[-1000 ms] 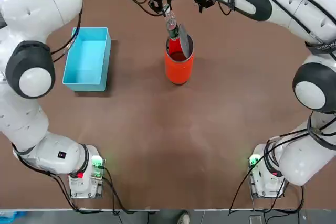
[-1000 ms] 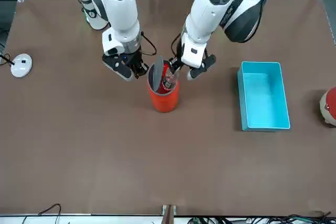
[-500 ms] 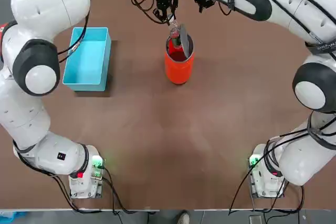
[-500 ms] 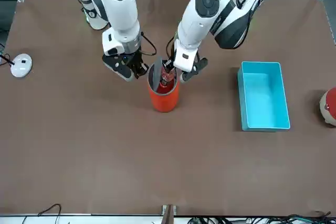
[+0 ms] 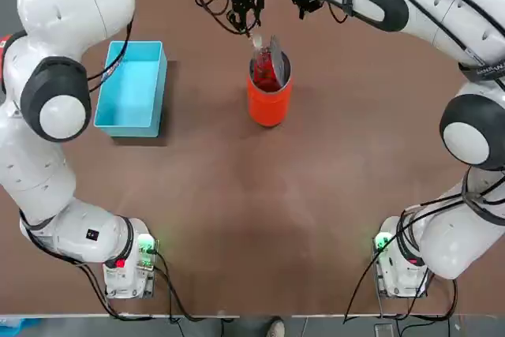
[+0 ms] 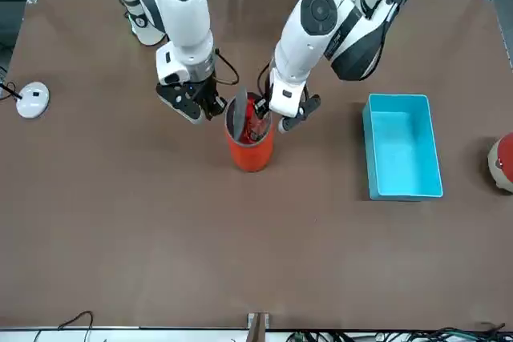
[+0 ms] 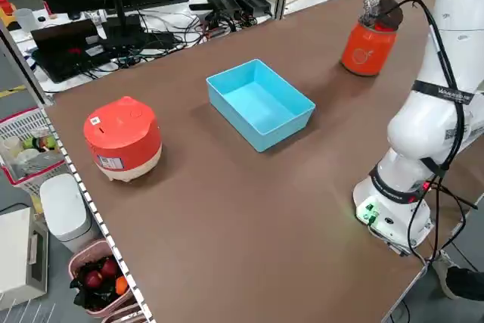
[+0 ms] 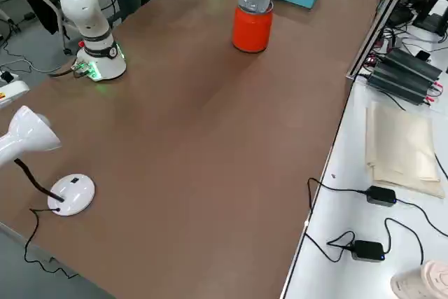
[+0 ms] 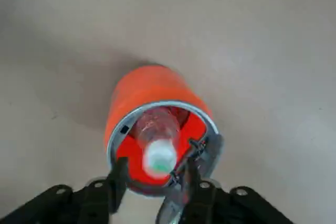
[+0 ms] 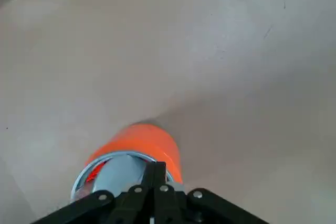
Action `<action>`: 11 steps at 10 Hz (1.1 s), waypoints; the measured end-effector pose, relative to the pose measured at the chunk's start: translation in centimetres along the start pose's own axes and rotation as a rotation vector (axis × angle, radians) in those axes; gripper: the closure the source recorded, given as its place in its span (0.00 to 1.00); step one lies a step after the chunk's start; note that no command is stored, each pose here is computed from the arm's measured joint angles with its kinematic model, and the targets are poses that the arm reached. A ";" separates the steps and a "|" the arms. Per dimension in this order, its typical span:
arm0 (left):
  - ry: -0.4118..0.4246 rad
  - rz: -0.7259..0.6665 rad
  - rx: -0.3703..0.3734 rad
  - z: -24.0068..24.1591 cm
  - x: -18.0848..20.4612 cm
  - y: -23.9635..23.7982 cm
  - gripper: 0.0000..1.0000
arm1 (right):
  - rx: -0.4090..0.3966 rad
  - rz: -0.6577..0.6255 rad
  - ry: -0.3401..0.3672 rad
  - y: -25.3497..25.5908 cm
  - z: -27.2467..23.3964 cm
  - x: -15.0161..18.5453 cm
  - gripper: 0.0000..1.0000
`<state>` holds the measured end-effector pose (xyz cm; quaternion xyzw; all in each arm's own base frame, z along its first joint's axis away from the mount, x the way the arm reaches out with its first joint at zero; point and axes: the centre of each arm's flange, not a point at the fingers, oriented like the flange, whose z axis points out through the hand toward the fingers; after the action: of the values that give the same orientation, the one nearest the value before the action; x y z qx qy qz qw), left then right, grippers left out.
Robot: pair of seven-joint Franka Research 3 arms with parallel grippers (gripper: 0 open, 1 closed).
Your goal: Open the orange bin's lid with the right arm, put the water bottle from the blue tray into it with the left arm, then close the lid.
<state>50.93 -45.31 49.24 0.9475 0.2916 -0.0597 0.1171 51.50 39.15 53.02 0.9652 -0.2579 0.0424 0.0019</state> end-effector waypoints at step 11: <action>0.230 0.068 0.202 -16.8 29.8 -22.6 0.00 | -0.039 -0.109 -0.041 -2.1 4.3 -7.3 0.99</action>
<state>63.36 -6.81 55.81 0.9644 0.2632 0.0241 -0.0110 46.56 44.46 48.15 0.9783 -0.2057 0.0173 0.0178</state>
